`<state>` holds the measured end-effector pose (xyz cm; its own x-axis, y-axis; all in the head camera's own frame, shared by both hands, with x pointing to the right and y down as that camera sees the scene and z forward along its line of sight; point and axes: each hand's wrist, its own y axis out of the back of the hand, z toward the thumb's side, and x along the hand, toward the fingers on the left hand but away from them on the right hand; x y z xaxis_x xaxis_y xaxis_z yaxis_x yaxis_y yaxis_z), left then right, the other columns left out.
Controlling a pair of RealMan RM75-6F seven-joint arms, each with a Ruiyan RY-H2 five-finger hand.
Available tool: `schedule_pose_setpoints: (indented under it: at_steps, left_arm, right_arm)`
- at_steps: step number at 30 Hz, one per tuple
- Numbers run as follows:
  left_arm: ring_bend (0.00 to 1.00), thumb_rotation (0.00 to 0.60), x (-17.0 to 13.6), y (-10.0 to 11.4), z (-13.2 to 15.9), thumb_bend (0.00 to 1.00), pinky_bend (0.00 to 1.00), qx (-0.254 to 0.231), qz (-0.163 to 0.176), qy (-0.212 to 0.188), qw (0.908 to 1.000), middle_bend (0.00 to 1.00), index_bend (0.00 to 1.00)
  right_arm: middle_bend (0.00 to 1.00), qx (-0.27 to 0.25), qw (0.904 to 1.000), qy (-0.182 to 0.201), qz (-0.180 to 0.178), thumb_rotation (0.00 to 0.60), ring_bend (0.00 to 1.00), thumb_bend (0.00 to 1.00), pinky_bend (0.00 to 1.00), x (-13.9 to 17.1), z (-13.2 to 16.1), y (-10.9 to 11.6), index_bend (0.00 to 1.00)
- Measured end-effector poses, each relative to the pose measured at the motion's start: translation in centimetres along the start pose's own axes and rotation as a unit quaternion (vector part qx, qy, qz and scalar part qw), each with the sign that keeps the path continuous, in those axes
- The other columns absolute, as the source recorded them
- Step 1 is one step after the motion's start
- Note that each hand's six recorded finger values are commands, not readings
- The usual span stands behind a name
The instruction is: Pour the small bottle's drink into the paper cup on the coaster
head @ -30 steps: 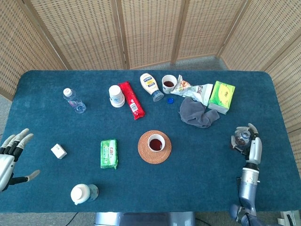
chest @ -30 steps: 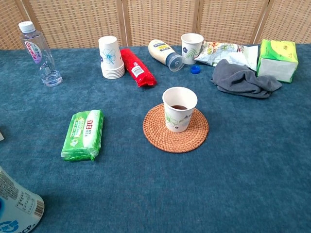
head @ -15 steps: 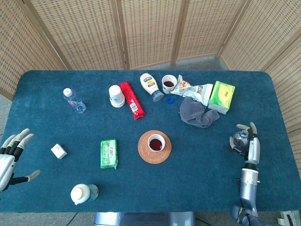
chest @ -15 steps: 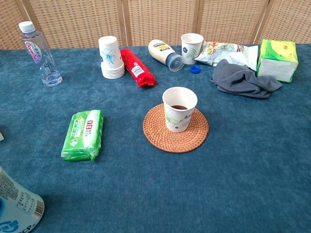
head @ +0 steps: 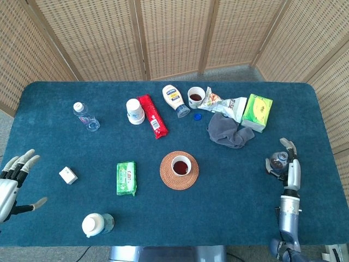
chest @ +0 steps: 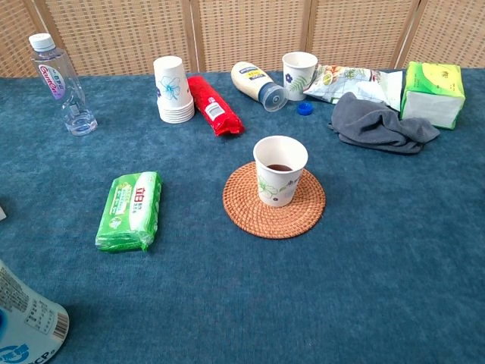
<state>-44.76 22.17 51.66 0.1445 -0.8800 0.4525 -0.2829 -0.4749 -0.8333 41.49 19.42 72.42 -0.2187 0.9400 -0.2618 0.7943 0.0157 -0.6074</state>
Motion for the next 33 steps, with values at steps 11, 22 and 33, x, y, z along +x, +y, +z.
schedule_pose_setpoints:
  at_steps: [11,22,33]
  left_arm:
    - [0.0,0.6,-0.03,0.1,-0.04,0.11,0.0,-0.001,0.002,0.0,1.0,0.0,0.0]
    - [0.0,0.6,-0.01,0.05,0.01,0.11,0.0,0.0,0.001,-0.001,1.0,0.0,0.0]
    - [0.0,0.6,-0.02,0.06,0.04,0.11,0.0,0.0,0.001,-0.001,1.0,0.0,0.0]
  right_arm:
    - [0.0,0.001,0.9998,-0.008,0.017,0.6,0.0,0.49,0.2,0.13,-0.43,-0.16,0.05]
    - [0.0,0.009,0.9995,-0.018,0.025,0.6,0.0,0.0,0.14,0.15,-0.87,-0.13,0.0]
    - [0.0,0.014,0.9996,-0.005,0.026,0.6,0.0,0.0,0.06,0.11,-0.31,0.18,0.0]
